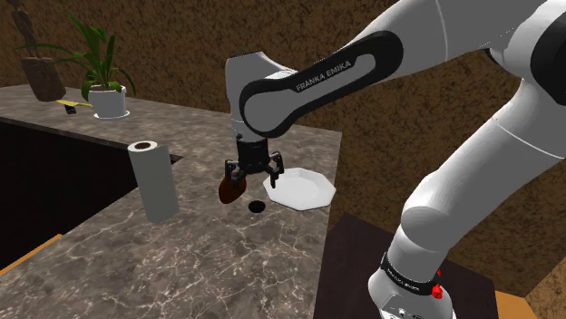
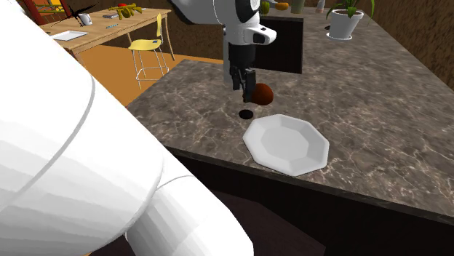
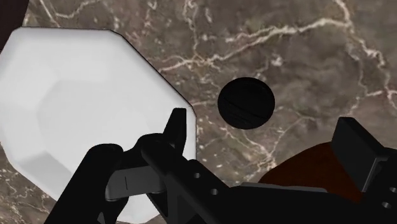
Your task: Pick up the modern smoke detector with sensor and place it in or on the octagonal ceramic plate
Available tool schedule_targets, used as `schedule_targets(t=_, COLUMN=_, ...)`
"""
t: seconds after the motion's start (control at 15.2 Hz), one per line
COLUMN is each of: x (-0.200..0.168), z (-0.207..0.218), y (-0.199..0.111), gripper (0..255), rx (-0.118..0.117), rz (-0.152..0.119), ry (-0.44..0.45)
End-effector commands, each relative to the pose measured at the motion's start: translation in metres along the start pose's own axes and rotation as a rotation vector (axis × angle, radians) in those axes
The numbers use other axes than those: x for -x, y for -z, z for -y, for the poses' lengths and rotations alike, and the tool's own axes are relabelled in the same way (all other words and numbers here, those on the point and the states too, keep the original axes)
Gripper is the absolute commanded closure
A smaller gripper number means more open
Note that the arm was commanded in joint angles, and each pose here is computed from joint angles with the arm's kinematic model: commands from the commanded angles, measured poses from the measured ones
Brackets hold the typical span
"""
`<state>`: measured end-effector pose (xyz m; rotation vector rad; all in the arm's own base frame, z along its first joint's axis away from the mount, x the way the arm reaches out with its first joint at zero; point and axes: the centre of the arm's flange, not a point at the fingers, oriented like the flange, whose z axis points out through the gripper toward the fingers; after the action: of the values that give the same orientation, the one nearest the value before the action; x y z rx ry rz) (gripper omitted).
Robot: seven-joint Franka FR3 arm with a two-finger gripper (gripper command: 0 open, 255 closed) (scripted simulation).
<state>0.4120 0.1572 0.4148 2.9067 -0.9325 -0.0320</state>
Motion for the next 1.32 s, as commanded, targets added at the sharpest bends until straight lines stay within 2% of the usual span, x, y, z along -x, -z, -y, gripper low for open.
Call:
schedule_targets(t=0.0, x=-0.002, z=0.008, y=-0.012, gripper=0, rx=0.005, rz=-0.01, ry=-0.035)
schedule_targets(t=0.46, x=-0.002, z=0.008, y=-0.047, gripper=0, rx=0.005, rz=-0.01, ry=-0.035)
schedule_targets(t=0.92, x=-0.002, z=0.008, y=-0.046, gripper=0, rx=0.005, rz=-0.01, ry=-0.035)
schedule_targets(t=0.99, x=-0.002, z=0.008, y=-0.046, gripper=255, rx=0.005, rz=-0.01, ry=-0.035)
schedule_targets(t=1.25, x=-0.002, z=0.008, y=-0.046, gripper=255, rx=0.005, rz=-0.01, ry=-0.035)
